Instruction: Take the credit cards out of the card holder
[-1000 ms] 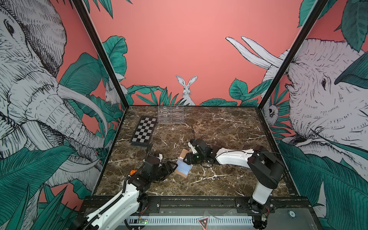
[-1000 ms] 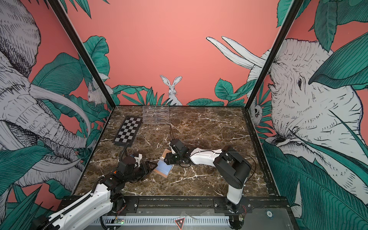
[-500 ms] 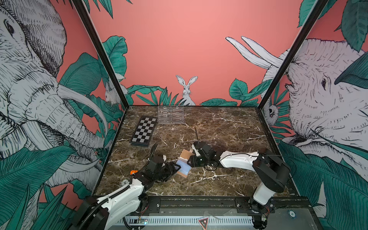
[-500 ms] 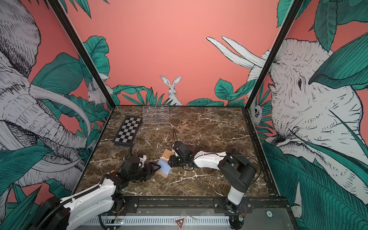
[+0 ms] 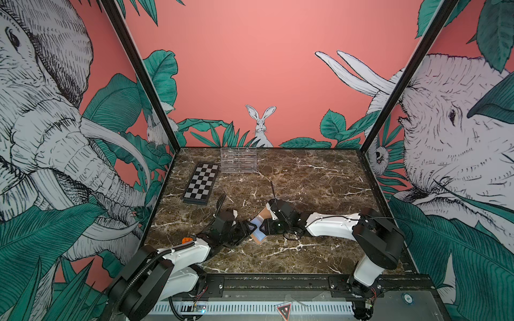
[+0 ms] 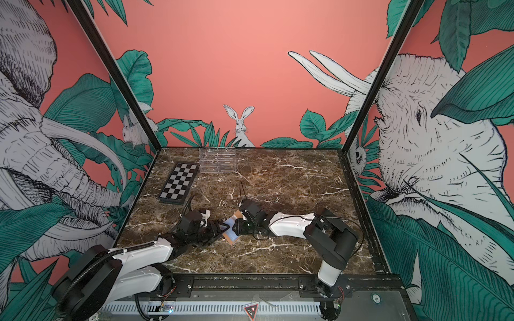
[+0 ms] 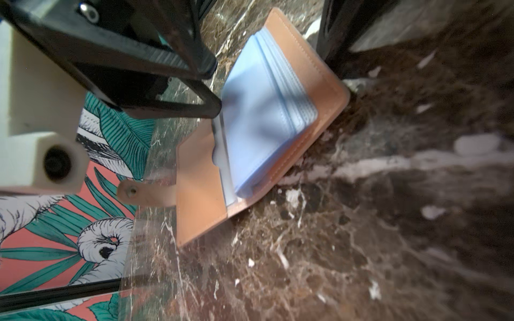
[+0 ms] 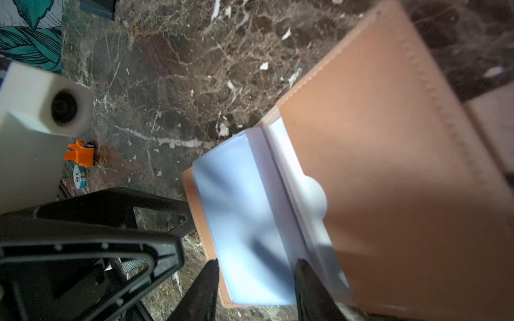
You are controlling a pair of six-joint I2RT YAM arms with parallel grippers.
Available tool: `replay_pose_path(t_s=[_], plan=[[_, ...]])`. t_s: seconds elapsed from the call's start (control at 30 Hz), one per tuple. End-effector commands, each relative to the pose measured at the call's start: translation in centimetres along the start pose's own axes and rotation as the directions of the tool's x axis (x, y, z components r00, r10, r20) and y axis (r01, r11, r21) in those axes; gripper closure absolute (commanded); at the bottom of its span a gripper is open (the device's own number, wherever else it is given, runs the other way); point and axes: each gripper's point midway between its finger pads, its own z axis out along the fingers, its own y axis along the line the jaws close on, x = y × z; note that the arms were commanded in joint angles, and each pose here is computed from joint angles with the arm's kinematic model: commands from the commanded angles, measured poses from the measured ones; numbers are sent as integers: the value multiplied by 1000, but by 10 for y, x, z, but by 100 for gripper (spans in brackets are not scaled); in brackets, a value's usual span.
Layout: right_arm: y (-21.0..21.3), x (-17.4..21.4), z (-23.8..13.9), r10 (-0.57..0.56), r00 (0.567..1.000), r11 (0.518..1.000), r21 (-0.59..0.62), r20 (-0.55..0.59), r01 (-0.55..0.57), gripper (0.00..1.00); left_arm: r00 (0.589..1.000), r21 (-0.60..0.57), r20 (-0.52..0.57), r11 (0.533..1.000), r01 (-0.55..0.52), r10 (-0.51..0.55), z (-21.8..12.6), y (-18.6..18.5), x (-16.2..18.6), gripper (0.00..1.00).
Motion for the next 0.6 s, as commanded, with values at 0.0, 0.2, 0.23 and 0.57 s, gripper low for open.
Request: replay_pose_path(t_s=[0.0, 0.2, 0.23, 0.57], plan=[[0, 0, 1, 15, 1000, 1000, -4, 21, -15, 56, 998, 19, 48, 999, -46, 45, 10, -14, -17, 36], [-9, -2, -6, 17, 999, 999, 37, 49, -19, 57, 996, 100, 66, 993, -59, 52, 21, -34, -26, 51], [-10, -3, -7, 15, 998, 999, 46, 54, -18, 57, 996, 101, 73, 993, -65, 58, 20, -35, -27, 54], [-21, -17, -24, 4, 996, 996, 92, 84, -12, 56, 996, 87, 70, 994, -63, 57, 15, -21, -20, 56]])
